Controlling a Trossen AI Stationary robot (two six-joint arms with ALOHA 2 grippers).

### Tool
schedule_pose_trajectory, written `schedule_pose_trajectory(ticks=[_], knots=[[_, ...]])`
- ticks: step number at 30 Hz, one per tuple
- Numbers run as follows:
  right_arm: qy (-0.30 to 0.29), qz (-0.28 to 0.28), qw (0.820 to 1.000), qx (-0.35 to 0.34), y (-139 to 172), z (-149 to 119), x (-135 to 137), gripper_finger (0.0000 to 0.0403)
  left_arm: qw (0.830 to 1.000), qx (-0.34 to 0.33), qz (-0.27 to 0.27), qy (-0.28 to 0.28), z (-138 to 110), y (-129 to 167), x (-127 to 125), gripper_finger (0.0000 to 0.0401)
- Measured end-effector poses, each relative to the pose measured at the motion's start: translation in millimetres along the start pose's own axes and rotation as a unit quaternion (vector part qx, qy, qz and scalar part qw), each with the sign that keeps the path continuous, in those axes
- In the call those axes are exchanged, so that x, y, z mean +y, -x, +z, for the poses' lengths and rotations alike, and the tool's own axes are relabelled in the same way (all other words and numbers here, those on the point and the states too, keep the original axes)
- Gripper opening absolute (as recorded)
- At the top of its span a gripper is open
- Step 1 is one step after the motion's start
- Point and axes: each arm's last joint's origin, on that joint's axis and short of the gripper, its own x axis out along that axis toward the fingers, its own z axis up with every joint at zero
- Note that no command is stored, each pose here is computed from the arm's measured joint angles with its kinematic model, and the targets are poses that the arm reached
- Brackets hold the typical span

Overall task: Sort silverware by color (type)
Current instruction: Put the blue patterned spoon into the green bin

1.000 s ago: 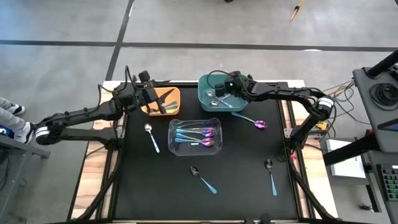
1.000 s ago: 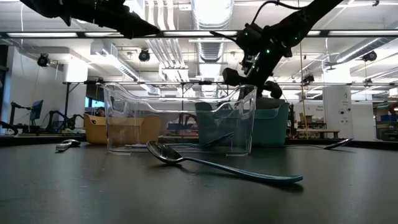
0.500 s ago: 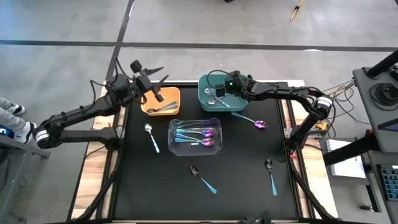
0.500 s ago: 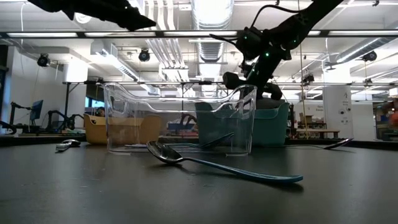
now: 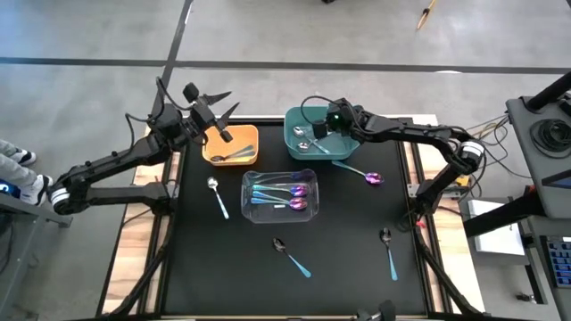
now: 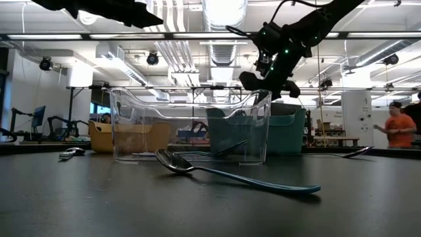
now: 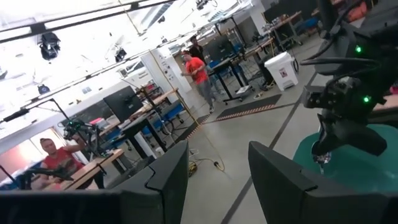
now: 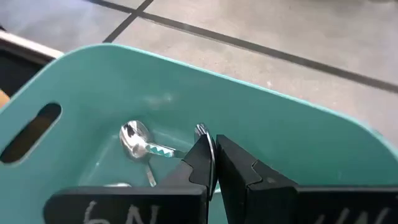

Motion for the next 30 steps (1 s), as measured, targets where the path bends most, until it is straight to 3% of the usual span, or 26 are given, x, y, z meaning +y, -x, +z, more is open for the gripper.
schedule_pose_trajectory(ticks=[8,11,17,21,30], knots=[[0.057,0.0,0.998,0.011,6,0,-3,0.0009,1.0,-0.019,0.012,-0.001,9,7,6,0.015],[0.064,0.007,0.998,0.006,14,4,-4,0.0009,0.999,-0.04,0.016,0.032,24,12,15,0.015],[0.066,0.072,0.995,0.004,29,10,-3,0.0009,0.996,-0.019,-0.006,0.084,43,22,27,0.015],[0.134,0.092,0.987,0.002,32,11,-3,0.0009,0.995,-0.013,-0.01,0.102,48,26,31,0.015],[0.202,0.08,0.976,-0.016,33,43,-19,0.0009,0.997,-0.009,-0.013,0.074,44,20,28,0.015]])
